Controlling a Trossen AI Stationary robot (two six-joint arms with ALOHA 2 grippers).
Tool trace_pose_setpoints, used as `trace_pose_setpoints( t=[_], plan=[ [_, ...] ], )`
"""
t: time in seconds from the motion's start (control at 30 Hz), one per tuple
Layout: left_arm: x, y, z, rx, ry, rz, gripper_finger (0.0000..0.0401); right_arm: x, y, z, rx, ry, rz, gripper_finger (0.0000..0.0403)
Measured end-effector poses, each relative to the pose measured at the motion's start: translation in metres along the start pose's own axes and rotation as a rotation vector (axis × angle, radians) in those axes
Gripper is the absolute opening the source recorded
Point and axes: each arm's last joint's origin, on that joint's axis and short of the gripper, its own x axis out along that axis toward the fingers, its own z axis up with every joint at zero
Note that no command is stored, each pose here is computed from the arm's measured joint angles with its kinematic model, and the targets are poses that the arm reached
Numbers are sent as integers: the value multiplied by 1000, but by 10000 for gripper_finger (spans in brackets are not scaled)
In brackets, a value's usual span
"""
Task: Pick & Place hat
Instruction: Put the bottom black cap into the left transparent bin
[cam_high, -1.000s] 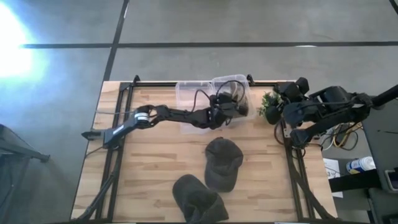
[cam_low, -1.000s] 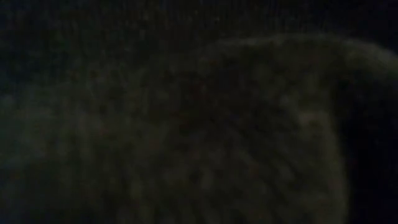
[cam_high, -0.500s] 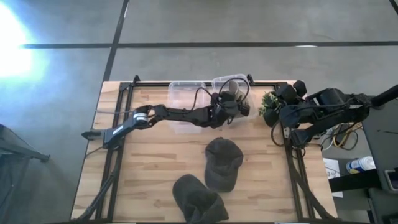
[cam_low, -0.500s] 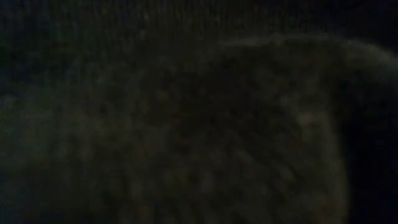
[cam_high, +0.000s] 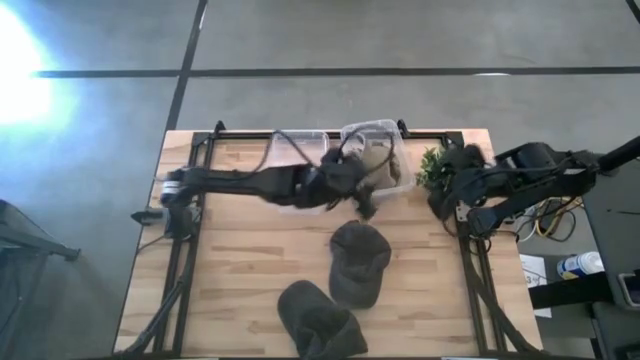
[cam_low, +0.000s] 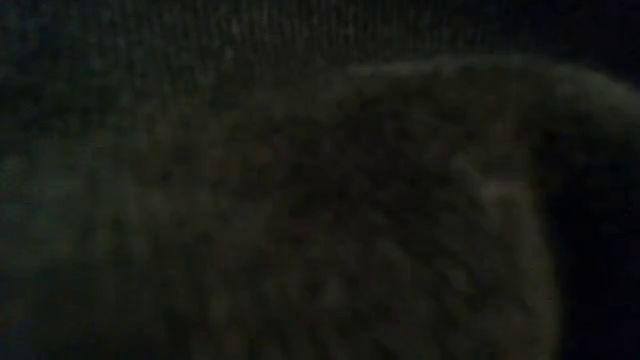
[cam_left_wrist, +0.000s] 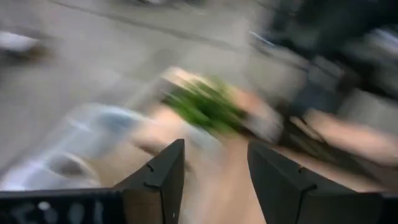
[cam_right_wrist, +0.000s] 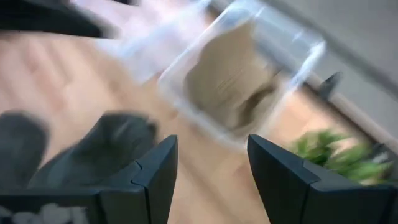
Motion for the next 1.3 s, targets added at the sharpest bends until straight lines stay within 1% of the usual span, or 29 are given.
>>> trace_pose_setpoints(
  t=[0.07,0.13,0.23,0.37,0.47,0.57,0.63,0.7,0.83,0.9,0.97,1.07,1.23,1.3],
  plan=[
    [-24,-6,-6,13,111,-154,167,12,9,-5,-3,65,47,192],
    [-45,-11,-17,-6,223,-242,167,29,19,-13,-18,116,83,192],
    [-74,-19,-42,-1,363,-317,167,54,36,-23,-24,172,171,192],
    [-107,-32,-85,-14,515,-414,167,86,61,-36,-4,255,373,192],
    [-121,-39,-123,-19,584,-448,167,109,78,-45,58,315,488,192],
    [-127,-48,-158,-30,597,-495,167,133,95,-55,129,379,564,192],
    [-129,-53,-180,-27,596,-545,167,151,104,-63,168,432,570,192],
    [-132,-57,-197,-16,582,-599,167,167,112,-70,207,472,558,192],
    [-132,-58,-222,26,521,-691,167,188,127,-83,251,553,478,192],
    [-132,-55,-232,56,490,-716,167,191,140,-85,261,585,492,192],
    [-131,-51,-242,94,492,-715,167,192,156,-82,258,629,558,192],
    [-125,-43,-256,142,501,-672,167,195,182,-81,234,725,650,192],
    [-115,-36,-267,131,494,-625,167,206,221,-82,124,825,769,192],
    [-112,-34,-271,114,510,-588,167,216,234,-84,64,863,811,192]
  ],
)
